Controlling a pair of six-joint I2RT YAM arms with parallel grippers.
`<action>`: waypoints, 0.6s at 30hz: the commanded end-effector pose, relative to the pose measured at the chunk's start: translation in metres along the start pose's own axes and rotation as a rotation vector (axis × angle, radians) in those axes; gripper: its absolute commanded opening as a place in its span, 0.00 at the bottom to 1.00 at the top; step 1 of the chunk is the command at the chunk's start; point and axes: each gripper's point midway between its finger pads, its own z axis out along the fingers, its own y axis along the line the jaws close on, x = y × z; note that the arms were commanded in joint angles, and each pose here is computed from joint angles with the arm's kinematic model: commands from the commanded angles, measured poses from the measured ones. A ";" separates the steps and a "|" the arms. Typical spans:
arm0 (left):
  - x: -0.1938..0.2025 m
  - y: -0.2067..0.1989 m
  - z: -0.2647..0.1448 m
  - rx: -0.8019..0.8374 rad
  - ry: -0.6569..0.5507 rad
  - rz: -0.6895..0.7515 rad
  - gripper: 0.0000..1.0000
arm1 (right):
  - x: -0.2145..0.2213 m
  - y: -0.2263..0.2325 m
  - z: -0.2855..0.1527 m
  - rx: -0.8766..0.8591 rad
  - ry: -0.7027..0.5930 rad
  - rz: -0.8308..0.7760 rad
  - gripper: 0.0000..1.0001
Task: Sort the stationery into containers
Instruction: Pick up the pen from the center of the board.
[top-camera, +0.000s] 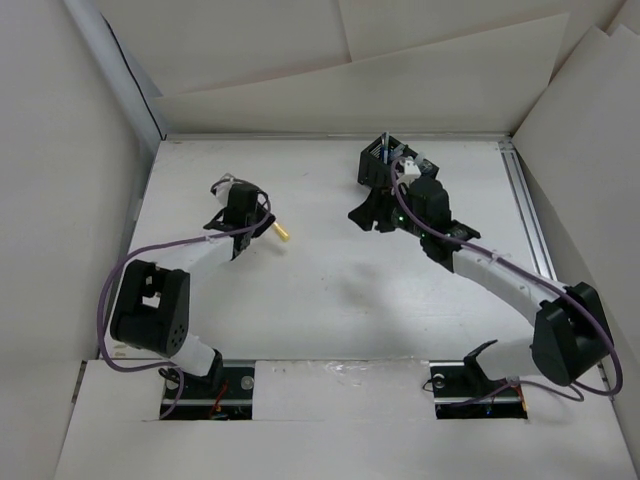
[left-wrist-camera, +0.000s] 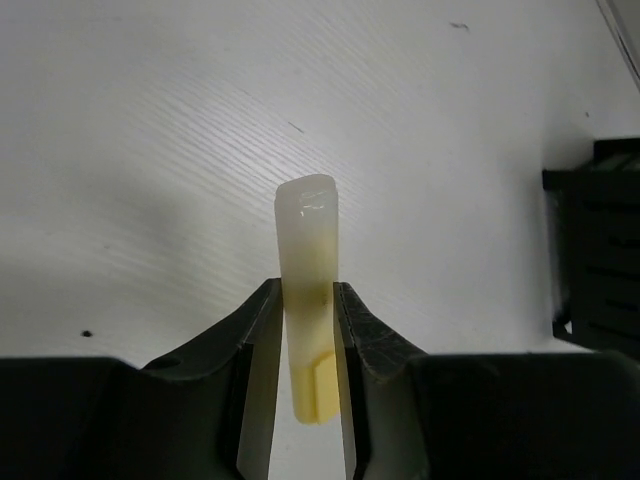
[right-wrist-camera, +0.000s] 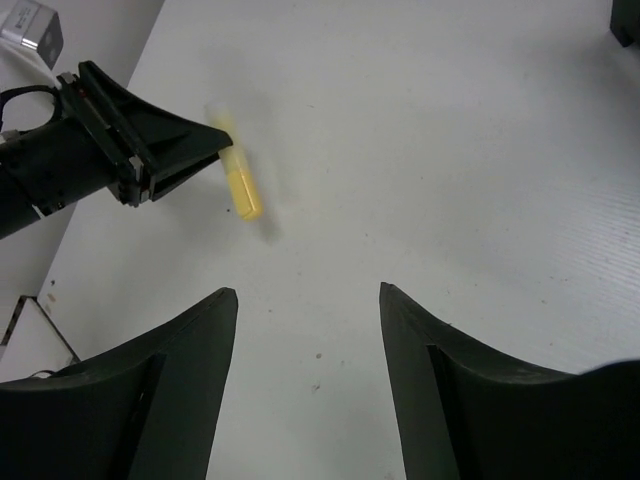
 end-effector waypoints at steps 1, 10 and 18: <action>0.013 -0.037 -0.010 0.163 0.026 0.079 0.09 | -0.021 0.014 0.007 -0.063 -0.027 -0.014 0.66; 0.058 -0.071 -0.037 0.482 0.152 0.154 0.11 | -0.033 0.014 0.032 -0.143 0.010 0.018 0.68; 0.076 -0.082 -0.047 0.558 0.200 0.201 0.12 | -0.002 0.000 0.075 -0.181 0.099 0.096 0.68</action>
